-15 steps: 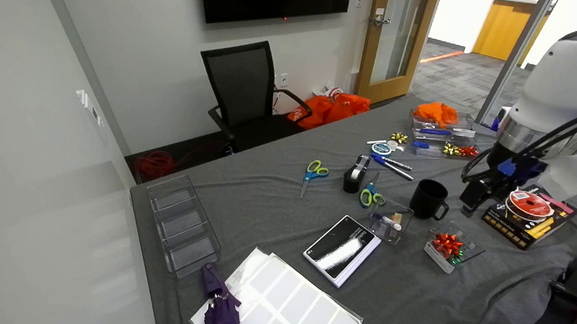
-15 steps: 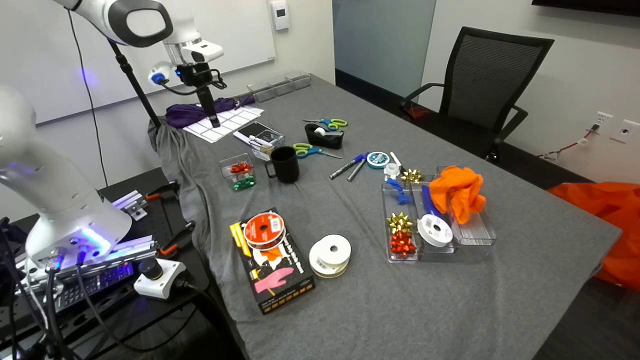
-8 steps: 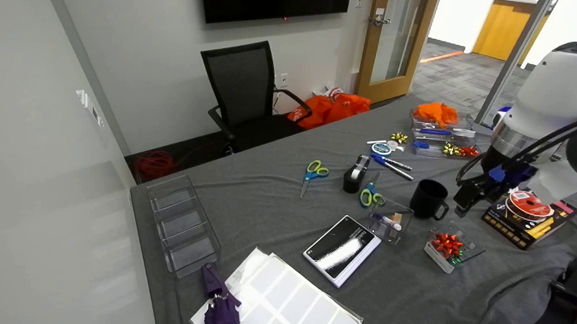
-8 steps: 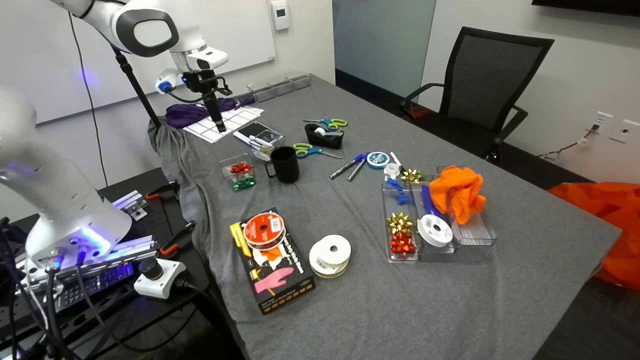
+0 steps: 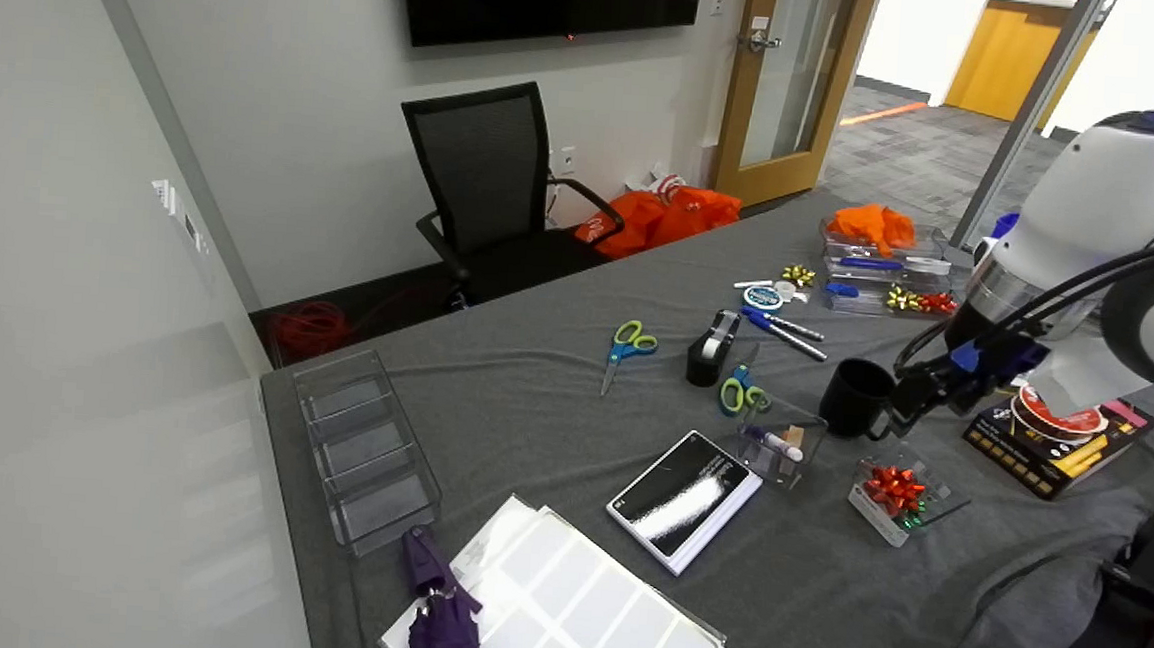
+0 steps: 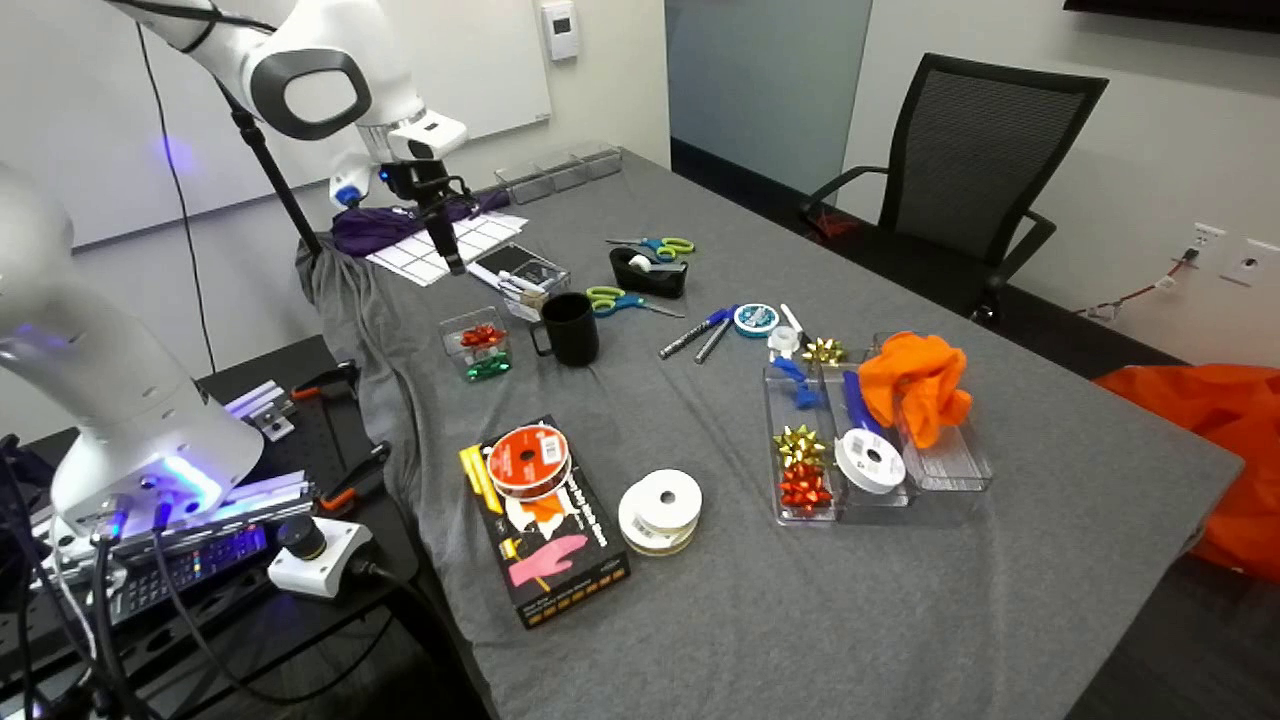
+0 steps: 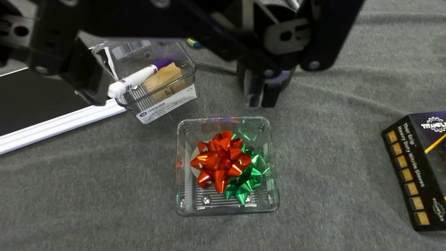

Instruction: Remove the green and red ribbons from the clear case and put them in the bottom compartment of the clear case on the front right

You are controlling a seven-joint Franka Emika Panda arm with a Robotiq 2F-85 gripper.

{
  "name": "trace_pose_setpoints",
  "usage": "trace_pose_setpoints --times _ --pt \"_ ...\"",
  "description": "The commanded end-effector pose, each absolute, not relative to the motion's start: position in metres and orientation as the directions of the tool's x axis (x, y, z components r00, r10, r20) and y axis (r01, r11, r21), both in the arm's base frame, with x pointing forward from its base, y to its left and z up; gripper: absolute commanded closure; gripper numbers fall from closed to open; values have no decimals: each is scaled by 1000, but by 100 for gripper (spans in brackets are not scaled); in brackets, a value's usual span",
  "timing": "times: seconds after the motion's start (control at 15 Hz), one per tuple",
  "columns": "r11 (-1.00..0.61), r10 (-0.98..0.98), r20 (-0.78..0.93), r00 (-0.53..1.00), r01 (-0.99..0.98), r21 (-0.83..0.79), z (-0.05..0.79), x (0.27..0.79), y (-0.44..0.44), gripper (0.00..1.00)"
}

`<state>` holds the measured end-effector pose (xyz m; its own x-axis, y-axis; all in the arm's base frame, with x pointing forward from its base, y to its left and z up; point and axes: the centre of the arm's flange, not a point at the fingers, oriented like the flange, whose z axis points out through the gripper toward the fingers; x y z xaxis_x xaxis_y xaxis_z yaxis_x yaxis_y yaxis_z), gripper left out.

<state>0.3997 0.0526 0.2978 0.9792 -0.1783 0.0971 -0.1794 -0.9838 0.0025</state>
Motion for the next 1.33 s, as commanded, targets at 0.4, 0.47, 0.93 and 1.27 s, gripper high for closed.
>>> trace_pose_setpoints --times 0.4,0.47,0.93,1.27 --pt "-981 -187 -9 982 -186 61 225 405 39 28" --pt "-980 -191 -15 982 -189 67 220 405 38 34" --pt "-971 -224 -7 975 -222 88 194 416 26 62" --pt "-965 -247 6 969 -247 86 178 423 24 35"
